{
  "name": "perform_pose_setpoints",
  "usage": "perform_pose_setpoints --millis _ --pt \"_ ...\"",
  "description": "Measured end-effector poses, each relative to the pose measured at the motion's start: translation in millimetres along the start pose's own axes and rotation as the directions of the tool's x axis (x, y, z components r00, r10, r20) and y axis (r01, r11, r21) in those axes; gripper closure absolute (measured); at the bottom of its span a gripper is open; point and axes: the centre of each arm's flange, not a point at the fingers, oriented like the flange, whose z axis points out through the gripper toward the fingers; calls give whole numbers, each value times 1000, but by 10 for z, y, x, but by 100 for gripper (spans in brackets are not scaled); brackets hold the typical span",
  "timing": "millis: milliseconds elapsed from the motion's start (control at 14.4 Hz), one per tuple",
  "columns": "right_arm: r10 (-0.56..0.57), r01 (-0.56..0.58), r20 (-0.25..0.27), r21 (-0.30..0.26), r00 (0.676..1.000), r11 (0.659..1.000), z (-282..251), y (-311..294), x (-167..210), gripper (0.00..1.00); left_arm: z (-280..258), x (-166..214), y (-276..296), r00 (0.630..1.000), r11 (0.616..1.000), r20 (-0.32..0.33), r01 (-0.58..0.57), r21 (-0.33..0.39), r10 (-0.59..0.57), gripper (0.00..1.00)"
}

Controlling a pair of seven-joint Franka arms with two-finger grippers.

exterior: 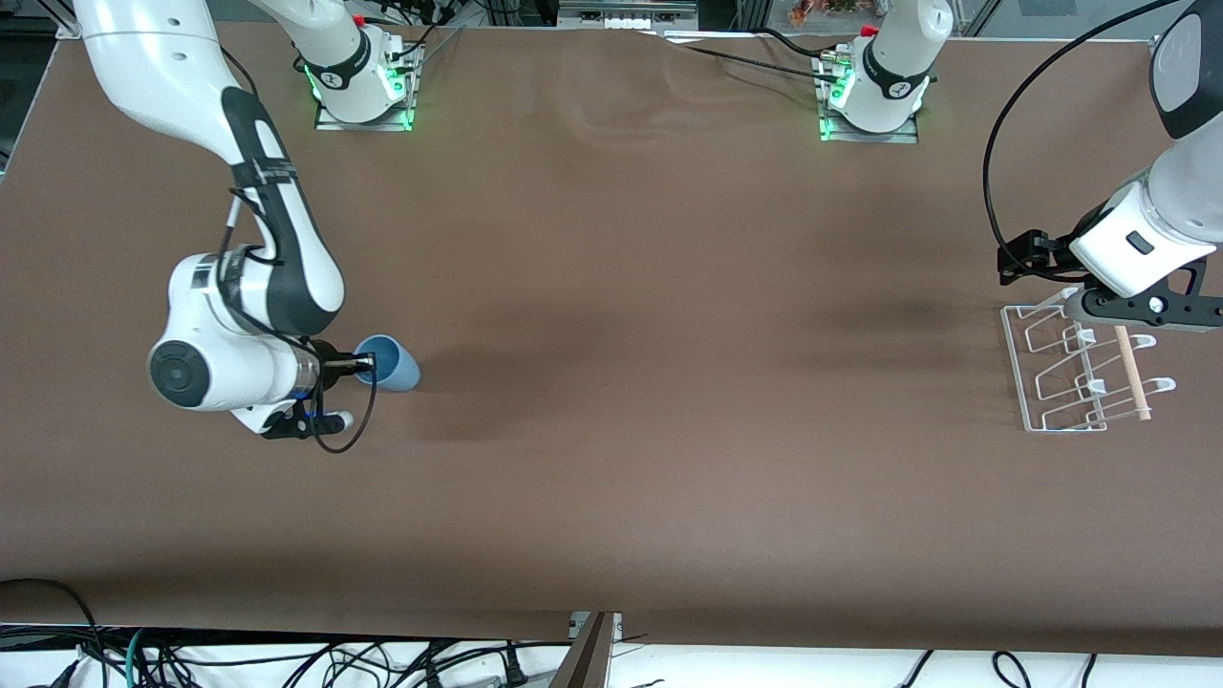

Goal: Transfer cup to left arm and place on rack
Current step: 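Close the right gripper on the blue cup rim and lift, then carry the cup toward the middle while the left gripper approaches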

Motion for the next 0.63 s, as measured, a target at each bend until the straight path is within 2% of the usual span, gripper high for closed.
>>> perform_pose_setpoints --millis 139,279,418,627 --pt "114 -112 -4 154 993 982 -292 -457 -16 95 2 -2 0 1000 1000 2 0 0 0 0" --pt "234 -234 28 252 972 939 -488 -1064 -110 95 3 -3 0 1000 1000 3 0 0 0 0" --pt "375 -380 78 315 924 870 -599 -1700 -259 95 4 -3 0 1000 1000 4 0 0 0 0" --pt "493 -497 118 385 862 777 -605 -2508 -509 95 9 -8 2 1000 1000 9 0 -1 0 0"
